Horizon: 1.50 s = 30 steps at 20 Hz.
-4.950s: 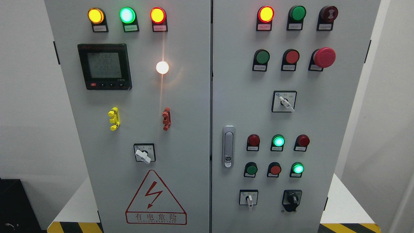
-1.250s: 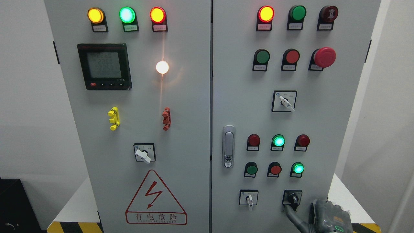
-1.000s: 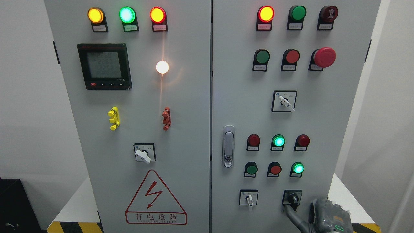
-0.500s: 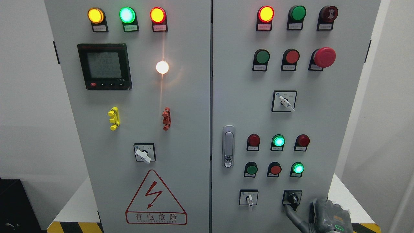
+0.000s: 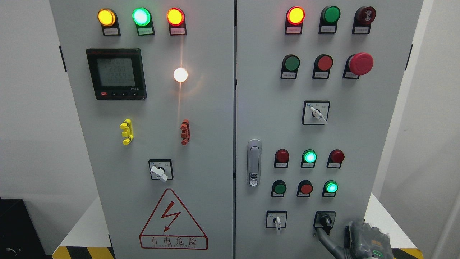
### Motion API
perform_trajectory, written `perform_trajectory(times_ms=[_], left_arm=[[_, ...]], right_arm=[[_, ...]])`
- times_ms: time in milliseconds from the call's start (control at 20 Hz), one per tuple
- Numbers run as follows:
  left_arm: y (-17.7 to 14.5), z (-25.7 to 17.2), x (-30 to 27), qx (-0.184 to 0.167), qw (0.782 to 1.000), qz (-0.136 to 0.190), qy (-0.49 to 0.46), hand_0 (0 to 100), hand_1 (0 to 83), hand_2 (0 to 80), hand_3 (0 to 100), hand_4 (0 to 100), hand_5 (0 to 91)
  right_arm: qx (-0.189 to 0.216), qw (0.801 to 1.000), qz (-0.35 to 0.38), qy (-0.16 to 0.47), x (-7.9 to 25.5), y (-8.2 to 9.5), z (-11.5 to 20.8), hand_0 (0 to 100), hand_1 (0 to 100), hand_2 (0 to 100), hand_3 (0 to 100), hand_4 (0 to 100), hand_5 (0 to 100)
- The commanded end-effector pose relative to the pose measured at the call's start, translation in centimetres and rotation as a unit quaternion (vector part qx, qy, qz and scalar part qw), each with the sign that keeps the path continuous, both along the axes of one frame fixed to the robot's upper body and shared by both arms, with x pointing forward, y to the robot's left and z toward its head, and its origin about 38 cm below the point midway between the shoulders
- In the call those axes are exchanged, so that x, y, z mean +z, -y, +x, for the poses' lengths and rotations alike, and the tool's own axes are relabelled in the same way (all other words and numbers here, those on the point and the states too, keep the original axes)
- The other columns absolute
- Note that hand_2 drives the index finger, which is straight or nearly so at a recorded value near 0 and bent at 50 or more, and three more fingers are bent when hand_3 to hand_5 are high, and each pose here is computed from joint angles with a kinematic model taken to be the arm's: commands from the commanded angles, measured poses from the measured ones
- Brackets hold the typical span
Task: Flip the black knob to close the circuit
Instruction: 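Twist the black knob with the right hand to flip it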
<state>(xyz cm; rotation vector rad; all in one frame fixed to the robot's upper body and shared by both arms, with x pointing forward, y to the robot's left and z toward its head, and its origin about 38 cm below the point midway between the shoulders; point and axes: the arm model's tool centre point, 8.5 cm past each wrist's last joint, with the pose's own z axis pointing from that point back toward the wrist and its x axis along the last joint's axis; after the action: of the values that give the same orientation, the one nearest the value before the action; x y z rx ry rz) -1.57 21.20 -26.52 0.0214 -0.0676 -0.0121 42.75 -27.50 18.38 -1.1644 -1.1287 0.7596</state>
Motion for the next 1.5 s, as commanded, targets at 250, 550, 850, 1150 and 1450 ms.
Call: perform_trajectory(times_ms=[250, 550, 850, 1150, 1450], left_arm=[[-0.01, 0.00, 0.00, 0.000, 1.000, 0.000, 0.000, 12, 55.6, 0.0, 0, 0, 0.0], [-0.01, 0.00, 0.00, 0.000, 1.000, 0.000, 0.000, 12, 55.6, 0.0, 0, 0, 0.0], [-0.01, 0.00, 0.00, 0.000, 1.000, 0.000, 0.000, 12, 55.6, 0.0, 0, 0, 0.0], [-0.01, 0.00, 0.00, 0.000, 1.000, 0.000, 0.000, 12, 55.6, 0.0, 0, 0, 0.0], [-0.01, 0.00, 0.00, 0.000, 1.000, 0.000, 0.000, 12, 55.6, 0.0, 0, 0, 0.0]], right_arm=[[-0.020, 1.000, 0.007, -0.001, -0.19, 1.50, -0.30, 0, 0, 82, 96, 84, 78], [-0.019, 1.000, 0.008, 0.004, 0.07, 1.49, -0.36, 0, 0, 82, 96, 84, 78], [-0.020, 1.000, 0.008, 0.010, 0.38, 1.50, -0.39, 0, 0, 82, 96, 84, 78], [-0.020, 1.000, 0.009, 0.011, 0.44, 1.49, -0.36, 0, 0, 82, 96, 84, 78], [-0.019, 1.000, 0.009, 0.013, 0.57, 1.48, -0.30, 0, 0, 82, 96, 84, 78]])
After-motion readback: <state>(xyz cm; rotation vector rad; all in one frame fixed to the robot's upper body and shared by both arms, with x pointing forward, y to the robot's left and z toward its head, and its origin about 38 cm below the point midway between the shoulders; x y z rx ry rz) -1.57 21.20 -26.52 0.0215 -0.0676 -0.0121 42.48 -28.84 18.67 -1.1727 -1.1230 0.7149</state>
